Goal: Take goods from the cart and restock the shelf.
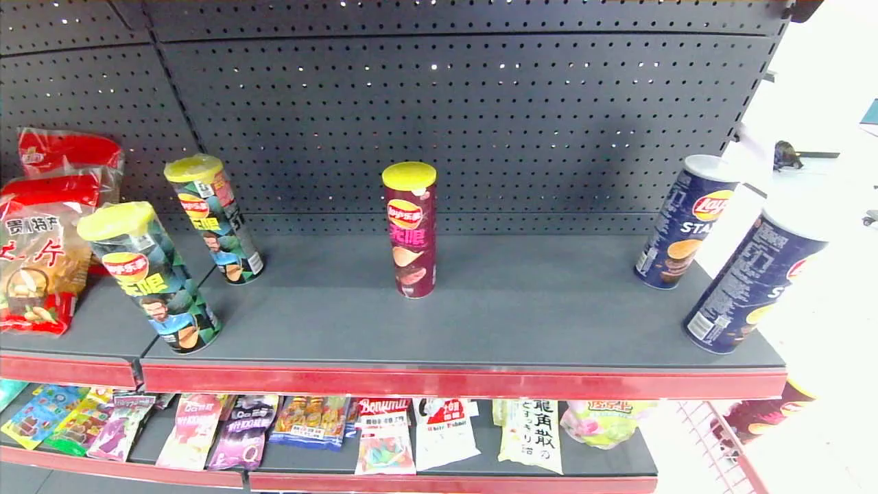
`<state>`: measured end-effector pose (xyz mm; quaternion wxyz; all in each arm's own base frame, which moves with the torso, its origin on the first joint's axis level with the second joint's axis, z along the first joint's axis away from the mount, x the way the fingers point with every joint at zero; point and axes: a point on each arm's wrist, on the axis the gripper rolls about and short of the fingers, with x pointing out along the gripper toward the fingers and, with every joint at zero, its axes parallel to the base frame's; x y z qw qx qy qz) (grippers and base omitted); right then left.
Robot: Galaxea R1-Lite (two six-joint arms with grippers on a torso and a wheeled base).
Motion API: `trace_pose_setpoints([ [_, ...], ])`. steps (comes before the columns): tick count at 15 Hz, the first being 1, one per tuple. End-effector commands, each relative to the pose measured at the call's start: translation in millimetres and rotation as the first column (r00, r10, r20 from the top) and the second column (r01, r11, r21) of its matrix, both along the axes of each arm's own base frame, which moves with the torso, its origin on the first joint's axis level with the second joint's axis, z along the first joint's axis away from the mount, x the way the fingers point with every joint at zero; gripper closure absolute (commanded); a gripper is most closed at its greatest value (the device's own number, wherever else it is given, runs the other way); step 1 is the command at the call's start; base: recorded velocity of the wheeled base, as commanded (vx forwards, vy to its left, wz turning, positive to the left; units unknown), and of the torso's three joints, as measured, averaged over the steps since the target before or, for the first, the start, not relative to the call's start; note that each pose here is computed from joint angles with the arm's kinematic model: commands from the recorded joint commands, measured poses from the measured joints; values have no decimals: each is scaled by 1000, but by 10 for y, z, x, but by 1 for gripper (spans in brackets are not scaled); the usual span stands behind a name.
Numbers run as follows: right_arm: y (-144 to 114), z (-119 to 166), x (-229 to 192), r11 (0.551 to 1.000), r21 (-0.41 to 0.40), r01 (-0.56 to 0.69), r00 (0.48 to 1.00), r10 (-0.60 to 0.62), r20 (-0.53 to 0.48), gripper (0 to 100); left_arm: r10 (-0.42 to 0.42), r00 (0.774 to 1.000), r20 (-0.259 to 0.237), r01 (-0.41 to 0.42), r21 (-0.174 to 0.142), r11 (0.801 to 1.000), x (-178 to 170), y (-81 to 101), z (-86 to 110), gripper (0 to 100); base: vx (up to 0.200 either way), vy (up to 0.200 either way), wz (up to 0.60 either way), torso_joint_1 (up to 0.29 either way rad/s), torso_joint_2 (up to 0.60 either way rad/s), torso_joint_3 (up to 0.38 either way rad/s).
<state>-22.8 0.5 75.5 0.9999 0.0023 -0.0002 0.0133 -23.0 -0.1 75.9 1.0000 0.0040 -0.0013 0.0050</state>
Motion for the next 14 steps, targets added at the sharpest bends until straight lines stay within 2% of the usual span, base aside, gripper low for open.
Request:
trace_pose_setpoints([
  [1,0,0,0,1000,0,-1,1000,1,0,0,1,1000,-1,-1,0,1000,1,0,0,0,0,-200,0,2,2,-2],
  [2,0,0,0,1000,0,-1,1000,1,0,0,1,1000,-1,-1,0,1000,1,0,0,0,0,-200,0,-2,2,2],
  [8,0,0,0,1000,0,-1,1000,1,0,0,1,1000,-1,-1,-2,1000,1,0,0,0,-200,-200,0,6,2,3],
  [14,0,-1,0,1000,0,-1,1000,1,-2,0,-1,1000,-1,1,-3,1000,1,0,0,0,0,0,0,0,0,0],
])
